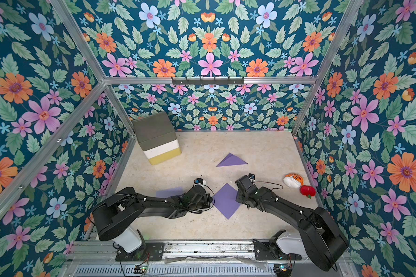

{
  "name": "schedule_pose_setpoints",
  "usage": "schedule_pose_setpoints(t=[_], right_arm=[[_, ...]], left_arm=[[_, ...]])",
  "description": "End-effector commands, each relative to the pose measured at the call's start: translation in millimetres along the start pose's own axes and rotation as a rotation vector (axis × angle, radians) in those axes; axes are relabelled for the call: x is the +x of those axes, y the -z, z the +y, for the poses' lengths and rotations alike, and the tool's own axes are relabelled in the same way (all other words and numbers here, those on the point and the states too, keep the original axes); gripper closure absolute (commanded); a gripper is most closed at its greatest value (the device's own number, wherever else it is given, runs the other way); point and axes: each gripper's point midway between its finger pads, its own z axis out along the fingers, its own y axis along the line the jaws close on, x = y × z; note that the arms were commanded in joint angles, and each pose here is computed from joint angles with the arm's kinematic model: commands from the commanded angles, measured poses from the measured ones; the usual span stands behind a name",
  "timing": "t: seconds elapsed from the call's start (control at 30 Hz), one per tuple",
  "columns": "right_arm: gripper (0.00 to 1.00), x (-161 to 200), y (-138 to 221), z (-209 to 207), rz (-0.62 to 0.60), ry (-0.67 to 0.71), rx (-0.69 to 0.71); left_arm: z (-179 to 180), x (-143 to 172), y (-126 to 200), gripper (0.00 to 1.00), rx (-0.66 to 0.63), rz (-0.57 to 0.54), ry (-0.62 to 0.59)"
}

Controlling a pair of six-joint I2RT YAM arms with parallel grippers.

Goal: Fold the square paper diagonally
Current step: Fold the paper at the center of the board.

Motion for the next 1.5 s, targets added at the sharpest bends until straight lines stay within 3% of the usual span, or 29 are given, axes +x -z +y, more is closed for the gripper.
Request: schedule_pose_setpoints(t=[0.0,0.3,0.5,0.87,1.03,1.17,1.47], right_arm=[[0.8,-3.5,0.1,4.7,-0.009,0.003,-0.016],[0.86,-6.5,4.9,5.7,-0.014,-0.002,-0.016],[1.0,-9.8,11.3,14.9,-0.02,-0.006,-0.062],[1.0,-19.9,42.0,98.5,-0.014,-0.05,-0.512],[1.0,-15.6,46.3,132.9,-0.013,-0.047,-0.631],[1.0,-4.7,37.2,151.2,0.011,-0.028,-0.653],[1.0,17.5,2.4,146.3,0.064,-0.022,-0.574]], left_arm=[[41.1,21.7,1.4,1.0,-0.162,0.076,-0.02],[40.4,21.3,1.2,1.0,-0.159,0.074,-0.022],[41.6,22.4,0.8,1.0,-0.149,0.067,-0.005],[36.3,26.3,0.9,1.0,-0.002,0.062,0.086],[44.1,28.2,1.4,1.0,-0.007,0.068,0.107],[45.7,29.1,2.1,1.0,-0.01,0.071,0.108],[50.2,31.7,4.5,1.0,-0.023,0.078,0.105]])
